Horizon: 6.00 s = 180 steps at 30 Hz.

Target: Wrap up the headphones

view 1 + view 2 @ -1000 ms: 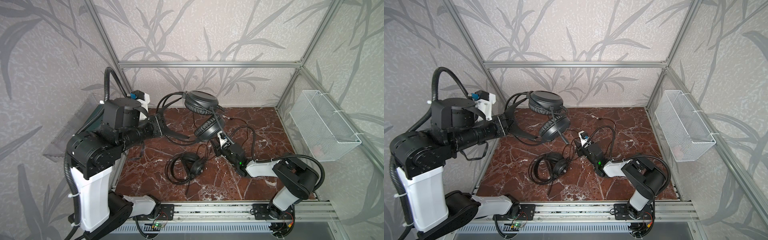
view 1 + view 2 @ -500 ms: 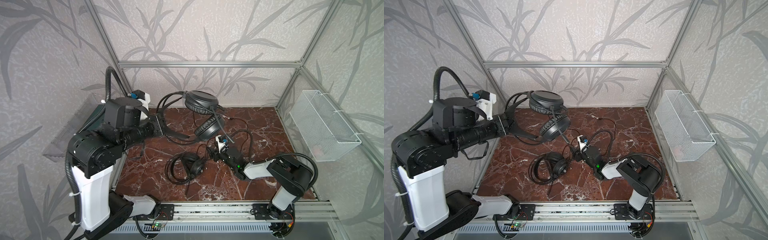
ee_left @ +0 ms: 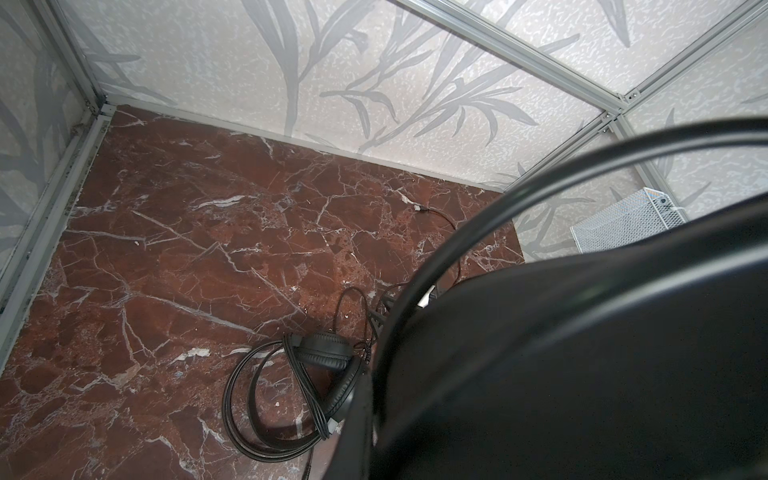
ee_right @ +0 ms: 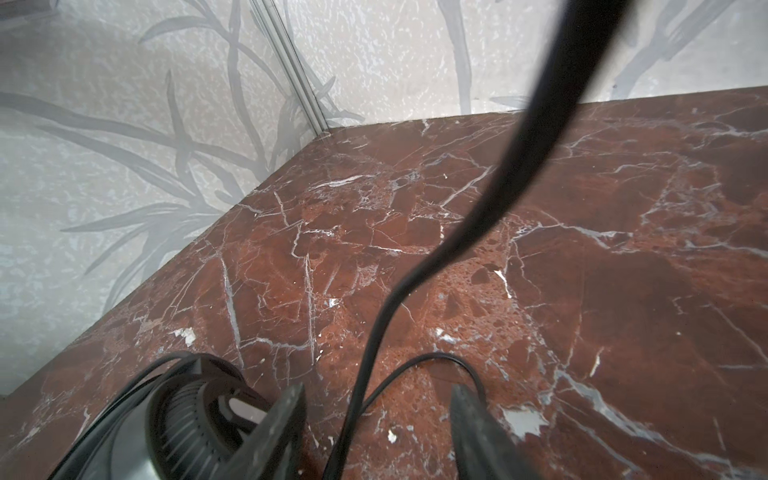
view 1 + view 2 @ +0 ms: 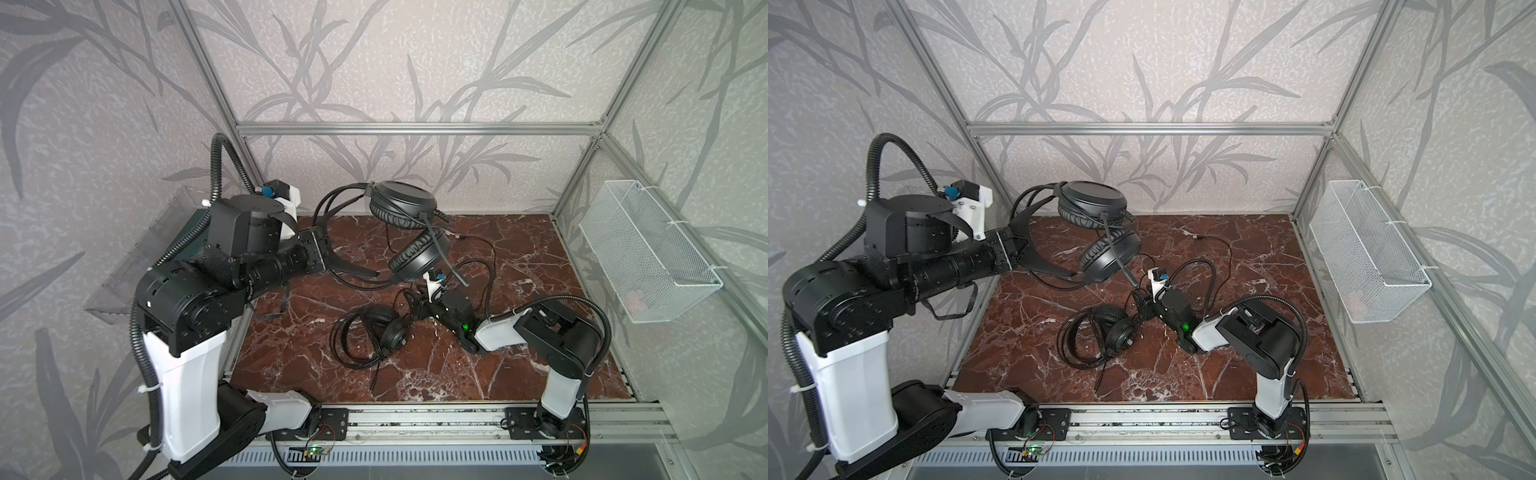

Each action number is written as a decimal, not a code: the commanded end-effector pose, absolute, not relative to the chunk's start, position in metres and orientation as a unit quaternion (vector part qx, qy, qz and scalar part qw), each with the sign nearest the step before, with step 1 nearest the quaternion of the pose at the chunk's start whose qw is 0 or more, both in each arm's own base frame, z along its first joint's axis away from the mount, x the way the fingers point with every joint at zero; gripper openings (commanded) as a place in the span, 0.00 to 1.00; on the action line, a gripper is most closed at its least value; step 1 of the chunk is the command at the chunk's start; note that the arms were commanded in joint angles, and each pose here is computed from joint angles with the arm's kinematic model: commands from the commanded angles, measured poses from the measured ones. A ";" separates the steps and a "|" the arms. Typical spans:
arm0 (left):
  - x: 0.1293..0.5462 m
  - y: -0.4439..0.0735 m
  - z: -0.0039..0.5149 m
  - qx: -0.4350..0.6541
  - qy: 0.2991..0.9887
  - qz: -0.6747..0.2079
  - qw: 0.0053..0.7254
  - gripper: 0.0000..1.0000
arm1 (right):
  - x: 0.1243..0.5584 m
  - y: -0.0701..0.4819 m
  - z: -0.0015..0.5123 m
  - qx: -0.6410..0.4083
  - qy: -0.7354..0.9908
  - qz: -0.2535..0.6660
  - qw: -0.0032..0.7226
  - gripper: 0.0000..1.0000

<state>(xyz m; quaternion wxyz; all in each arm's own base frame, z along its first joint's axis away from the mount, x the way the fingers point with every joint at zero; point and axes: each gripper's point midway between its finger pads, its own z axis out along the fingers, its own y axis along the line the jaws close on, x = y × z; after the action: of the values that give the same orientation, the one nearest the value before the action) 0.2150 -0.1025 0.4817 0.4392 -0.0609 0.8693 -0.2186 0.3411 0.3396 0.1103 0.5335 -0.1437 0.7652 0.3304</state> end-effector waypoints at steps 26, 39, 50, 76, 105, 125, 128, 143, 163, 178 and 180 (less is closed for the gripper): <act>0.237 -0.067 0.498 -0.135 0.843 -0.140 0.501 0.00 | 0.235 0.335 0.171 -0.290 0.732 0.341 0.514 0.00; 0.316 -0.038 0.414 -0.182 0.891 -0.039 0.413 0.00 | 0.074 0.313 0.255 -0.529 0.636 0.326 0.457 0.00; 0.339 -0.034 0.311 -0.152 0.935 0.053 0.316 0.00 | 0.039 0.291 0.343 -0.631 0.557 0.249 0.478 0.00; 0.296 -0.065 0.194 -0.041 0.974 0.095 0.199 0.00 | 0.073 0.298 0.479 -0.673 0.417 0.085 0.605 0.00; 0.206 -0.113 0.245 0.182 0.945 0.063 0.266 0.00 | 0.208 0.283 0.501 -0.542 0.570 0.097 0.610 0.00; 0.162 -0.139 0.300 0.197 0.917 -0.142 0.316 0.00 | 0.377 0.282 0.392 -0.382 0.726 0.137 0.554 0.09; 0.156 -0.143 0.311 0.200 0.910 -0.168 0.323 0.00 | 0.392 0.285 0.364 -0.363 0.754 0.143 0.528 0.15; 0.152 -0.123 0.315 0.167 0.931 -0.129 0.297 0.00 | 0.342 0.305 0.331 -0.358 0.755 0.297 0.463 0.63; 0.143 -0.112 0.299 0.135 0.955 -0.124 0.234 0.00 | 0.286 0.268 0.264 -0.241 0.827 0.348 0.369 0.74; 0.149 -0.115 0.293 0.126 0.960 -0.121 0.217 0.00 | 0.177 0.223 0.330 -0.260 0.709 0.454 0.473 0.83; 0.151 -0.113 0.293 0.126 0.960 -0.113 0.222 0.00 | 0.157 0.220 0.321 -0.262 0.681 0.486 0.480 0.85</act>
<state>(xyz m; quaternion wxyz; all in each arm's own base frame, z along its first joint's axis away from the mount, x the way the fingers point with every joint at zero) 0.1483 -0.1074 0.2791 0.2007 0.1329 0.9666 -0.0878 0.1836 0.2162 0.3302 0.4961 -0.2485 0.7097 0.4340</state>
